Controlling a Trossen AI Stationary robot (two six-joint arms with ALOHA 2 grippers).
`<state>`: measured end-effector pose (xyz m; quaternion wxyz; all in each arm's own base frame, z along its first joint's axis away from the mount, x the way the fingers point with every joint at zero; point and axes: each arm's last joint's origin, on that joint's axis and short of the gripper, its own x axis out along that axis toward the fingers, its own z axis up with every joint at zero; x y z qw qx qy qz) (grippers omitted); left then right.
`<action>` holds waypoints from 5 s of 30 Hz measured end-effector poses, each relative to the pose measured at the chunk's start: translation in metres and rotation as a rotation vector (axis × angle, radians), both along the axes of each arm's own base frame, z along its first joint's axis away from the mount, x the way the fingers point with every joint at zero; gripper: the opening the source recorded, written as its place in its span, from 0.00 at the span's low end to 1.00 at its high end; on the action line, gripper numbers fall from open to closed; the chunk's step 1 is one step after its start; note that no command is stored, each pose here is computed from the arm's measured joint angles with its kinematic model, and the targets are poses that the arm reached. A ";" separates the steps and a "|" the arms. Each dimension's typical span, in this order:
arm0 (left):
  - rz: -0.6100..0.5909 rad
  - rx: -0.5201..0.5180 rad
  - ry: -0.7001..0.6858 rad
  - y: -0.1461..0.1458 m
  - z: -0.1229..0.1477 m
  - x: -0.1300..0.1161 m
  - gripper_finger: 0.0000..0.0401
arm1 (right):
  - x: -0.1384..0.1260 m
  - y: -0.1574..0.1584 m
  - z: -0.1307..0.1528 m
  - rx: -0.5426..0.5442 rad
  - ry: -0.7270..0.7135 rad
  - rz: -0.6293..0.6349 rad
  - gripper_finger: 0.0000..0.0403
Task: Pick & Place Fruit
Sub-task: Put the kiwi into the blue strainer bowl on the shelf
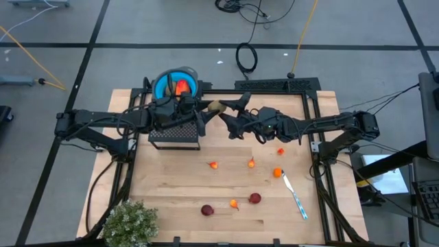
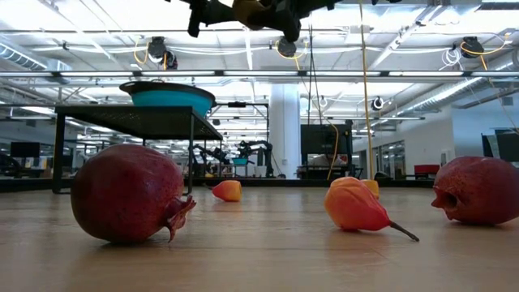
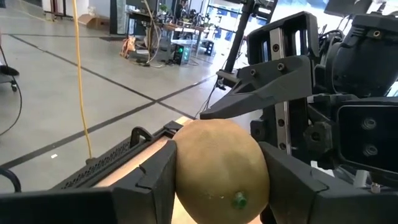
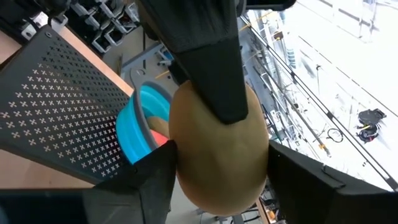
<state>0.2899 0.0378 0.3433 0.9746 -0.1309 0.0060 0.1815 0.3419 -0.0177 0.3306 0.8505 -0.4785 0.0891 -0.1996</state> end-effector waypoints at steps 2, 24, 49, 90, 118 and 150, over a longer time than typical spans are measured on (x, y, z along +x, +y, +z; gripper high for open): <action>-0.003 0.000 0.001 0.000 0.000 0.000 0.47 | 0.000 0.000 0.000 -0.002 0.000 0.008 0.61; 0.053 0.030 -0.060 0.022 0.031 -0.046 0.46 | -0.019 -0.008 -0.050 0.322 0.301 -0.419 0.71; -1.064 0.213 -0.517 -0.019 0.096 -0.098 0.45 | -0.024 -0.025 -0.067 0.756 0.468 -0.095 0.01; -1.283 0.335 -0.639 -0.050 0.104 -0.107 0.45 | -0.119 -0.066 -0.106 0.952 -0.021 0.358 0.00; -0.861 0.074 -0.383 -0.029 0.078 -0.082 0.45 | -0.197 -0.045 -0.105 0.937 -0.188 0.231 0.00; -0.084 -0.795 -0.186 0.023 0.035 -0.080 0.47 | -0.197 -0.045 -0.106 0.943 -0.179 0.224 0.00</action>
